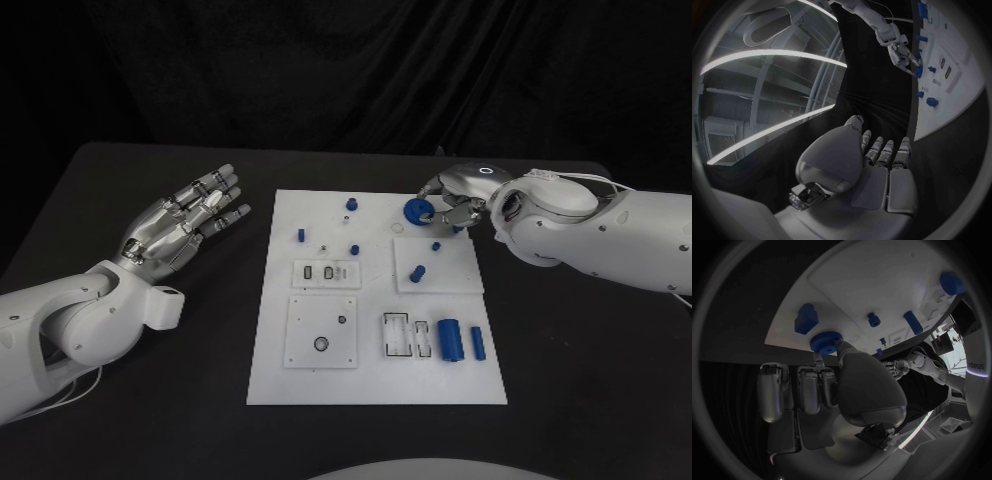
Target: Assemble the parts on the task board
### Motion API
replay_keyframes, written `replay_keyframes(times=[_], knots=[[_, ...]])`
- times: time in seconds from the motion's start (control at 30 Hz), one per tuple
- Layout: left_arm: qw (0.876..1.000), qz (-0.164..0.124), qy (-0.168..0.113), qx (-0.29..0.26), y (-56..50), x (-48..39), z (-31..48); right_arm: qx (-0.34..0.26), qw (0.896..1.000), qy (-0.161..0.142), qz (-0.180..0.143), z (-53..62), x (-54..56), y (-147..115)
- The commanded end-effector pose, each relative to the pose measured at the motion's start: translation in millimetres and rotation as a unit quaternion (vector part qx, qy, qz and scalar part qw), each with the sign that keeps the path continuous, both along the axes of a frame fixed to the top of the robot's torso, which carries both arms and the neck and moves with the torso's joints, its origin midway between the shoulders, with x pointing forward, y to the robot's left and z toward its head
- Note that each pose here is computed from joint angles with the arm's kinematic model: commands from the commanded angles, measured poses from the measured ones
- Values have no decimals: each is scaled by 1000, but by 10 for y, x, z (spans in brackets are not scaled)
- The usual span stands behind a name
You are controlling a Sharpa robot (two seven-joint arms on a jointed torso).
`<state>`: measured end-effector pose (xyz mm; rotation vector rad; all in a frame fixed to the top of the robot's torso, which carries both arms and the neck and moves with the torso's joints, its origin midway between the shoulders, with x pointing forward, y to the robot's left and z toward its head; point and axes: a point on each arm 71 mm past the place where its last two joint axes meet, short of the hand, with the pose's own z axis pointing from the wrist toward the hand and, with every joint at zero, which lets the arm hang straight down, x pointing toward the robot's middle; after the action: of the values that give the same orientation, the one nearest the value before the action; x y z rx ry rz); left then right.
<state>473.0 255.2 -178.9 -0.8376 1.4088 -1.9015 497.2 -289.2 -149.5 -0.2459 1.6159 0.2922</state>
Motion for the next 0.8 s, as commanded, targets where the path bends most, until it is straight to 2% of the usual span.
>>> replay_keyframes(times=[0.03, 0.33, 0.8], knots=[[999, -1, -36, -36, 2, -15, 62, 0, 1000, -2, 13, -38, -14, 23], [999, -1, -34, -35, 0, -9, 55, 5, 1000, -8, 25, -38, -20, 45], [999, -1, -31, -33, 14, -9, 40, 24, 996, -62, 63, 49, -103, 97]])
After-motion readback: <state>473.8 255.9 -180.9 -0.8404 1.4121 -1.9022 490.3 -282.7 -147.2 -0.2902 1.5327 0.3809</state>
